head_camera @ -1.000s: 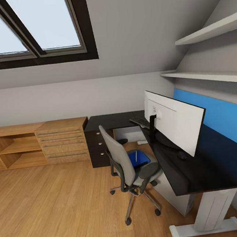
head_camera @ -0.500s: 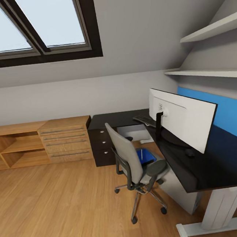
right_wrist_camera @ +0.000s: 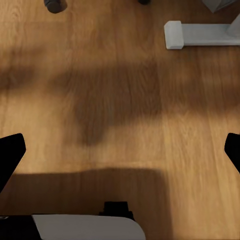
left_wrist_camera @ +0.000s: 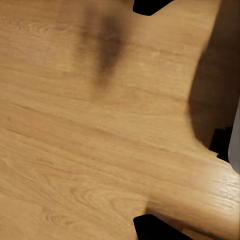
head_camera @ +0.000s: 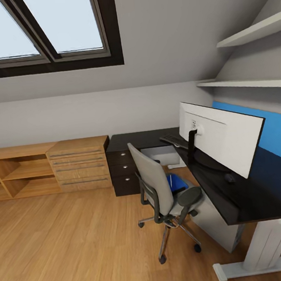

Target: In the bedroom, organize the workspace by keeping the computer under the desk, ensuring the monitor is on the desk, placing the keyboard on the desk next to the monitor, placing the mouse on the desk next to the keyboard, moving the folder from the swivel chair onto the desk next to the mouse, stacking the notebook on top of the folder with the pen on top of the notebook, and positioning the swivel chair next to the desk.

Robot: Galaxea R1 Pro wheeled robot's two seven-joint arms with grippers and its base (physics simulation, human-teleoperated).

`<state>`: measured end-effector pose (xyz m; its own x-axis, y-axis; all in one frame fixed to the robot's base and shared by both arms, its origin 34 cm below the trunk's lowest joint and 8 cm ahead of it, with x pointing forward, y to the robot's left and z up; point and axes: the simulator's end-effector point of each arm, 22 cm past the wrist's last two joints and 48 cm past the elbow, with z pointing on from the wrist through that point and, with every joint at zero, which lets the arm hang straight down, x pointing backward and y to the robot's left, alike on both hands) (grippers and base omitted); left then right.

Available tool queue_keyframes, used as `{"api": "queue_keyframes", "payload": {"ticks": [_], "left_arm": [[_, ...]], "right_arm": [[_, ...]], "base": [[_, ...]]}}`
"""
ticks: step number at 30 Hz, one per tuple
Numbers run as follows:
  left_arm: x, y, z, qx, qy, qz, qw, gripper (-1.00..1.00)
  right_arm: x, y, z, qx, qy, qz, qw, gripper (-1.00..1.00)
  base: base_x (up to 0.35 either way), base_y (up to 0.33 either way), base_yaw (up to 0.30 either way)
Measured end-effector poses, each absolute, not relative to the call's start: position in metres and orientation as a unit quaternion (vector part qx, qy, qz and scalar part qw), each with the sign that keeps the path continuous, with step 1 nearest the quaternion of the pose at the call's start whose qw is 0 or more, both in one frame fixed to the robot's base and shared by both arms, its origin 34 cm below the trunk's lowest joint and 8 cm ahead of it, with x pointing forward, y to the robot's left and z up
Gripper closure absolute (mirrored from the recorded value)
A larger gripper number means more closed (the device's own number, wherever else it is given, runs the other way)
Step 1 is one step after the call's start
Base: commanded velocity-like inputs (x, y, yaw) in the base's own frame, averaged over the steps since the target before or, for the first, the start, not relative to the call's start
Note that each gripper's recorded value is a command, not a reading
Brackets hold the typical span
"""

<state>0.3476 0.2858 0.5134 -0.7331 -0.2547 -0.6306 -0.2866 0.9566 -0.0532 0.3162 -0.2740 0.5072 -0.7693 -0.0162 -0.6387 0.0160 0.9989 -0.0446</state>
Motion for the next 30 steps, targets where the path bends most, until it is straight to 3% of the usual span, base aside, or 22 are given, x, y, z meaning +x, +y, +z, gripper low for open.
{"api": "queue_keyframes", "payload": {"ticks": [9,30], "left_arm": [[0.347,0.286,0.498,-0.146,0.931,0.024,0.335,-1.0],[0.345,0.285,0.461,-0.147,0.931,0.024,0.334,-1.0]], "right_arm": [[0.316,-0.274,0.492,-0.001,0.94,-0.023,0.34,-1.0],[0.314,-0.274,0.456,-0.001,0.94,-0.023,0.341,-1.0]], "base": [[-0.151,-0.013,0.0],[-0.006,0.0,0.0]]}}
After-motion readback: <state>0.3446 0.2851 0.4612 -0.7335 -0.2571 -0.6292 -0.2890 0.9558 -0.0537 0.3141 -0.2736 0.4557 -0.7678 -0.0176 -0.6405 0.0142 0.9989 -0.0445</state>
